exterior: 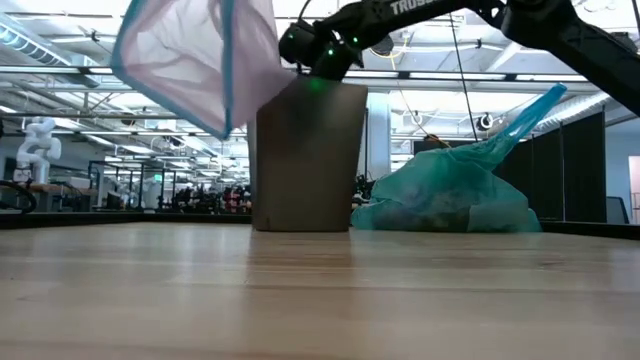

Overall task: Place trash/remove bag and relplace
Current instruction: Put the pink trash bag into the trash bin

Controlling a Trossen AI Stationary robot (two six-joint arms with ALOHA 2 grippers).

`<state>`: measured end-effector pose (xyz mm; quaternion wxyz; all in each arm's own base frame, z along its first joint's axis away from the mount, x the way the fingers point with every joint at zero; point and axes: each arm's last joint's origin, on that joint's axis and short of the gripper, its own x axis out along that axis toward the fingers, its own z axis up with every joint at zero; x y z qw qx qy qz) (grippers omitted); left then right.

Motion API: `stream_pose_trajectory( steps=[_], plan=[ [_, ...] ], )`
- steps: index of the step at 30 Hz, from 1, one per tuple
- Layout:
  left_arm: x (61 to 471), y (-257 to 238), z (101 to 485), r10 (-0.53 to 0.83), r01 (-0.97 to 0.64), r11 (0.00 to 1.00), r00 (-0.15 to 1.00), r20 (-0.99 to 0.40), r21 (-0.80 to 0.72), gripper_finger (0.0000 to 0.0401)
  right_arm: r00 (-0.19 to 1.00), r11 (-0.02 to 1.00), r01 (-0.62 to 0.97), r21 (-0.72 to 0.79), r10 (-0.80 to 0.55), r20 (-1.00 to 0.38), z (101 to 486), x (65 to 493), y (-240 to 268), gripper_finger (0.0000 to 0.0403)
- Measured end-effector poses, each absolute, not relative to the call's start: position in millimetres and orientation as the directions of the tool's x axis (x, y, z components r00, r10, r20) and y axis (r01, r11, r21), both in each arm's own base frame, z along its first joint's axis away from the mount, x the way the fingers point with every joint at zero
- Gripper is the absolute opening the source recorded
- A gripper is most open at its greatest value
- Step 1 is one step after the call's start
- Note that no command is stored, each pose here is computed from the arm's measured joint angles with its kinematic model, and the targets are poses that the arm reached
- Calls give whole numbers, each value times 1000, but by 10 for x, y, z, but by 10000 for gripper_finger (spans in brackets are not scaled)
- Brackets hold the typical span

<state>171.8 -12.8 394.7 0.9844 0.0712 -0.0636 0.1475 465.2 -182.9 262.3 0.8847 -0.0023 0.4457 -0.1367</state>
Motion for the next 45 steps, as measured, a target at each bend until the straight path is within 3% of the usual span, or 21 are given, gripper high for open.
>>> stream_pose_trajectory(
  steps=[8,12,30,38,45],
  plan=[
    [1703,-126,3954,282,-300,947,948,151,117,0,545,995,44,90,52,-837,2600,4771,-1080,0],
    [1702,-129,3955,279,-296,950,948,151,99,0,552,995,-32,97,99,-828,2656,4818,-745,0],
    [1703,-133,3951,266,-281,955,953,147,96,0,569,998,22,52,30,-822,3671,4263,-707,0],
    [1718,-162,3967,173,-188,979,970,170,80,0,712,999,44,26,-14,-702,4192,3950,-777,0],
    [1858,-200,3938,113,-129,988,978,176,87,0,726,999,-9,48,40,-687,4240,3916,-753,0]
  ],
)
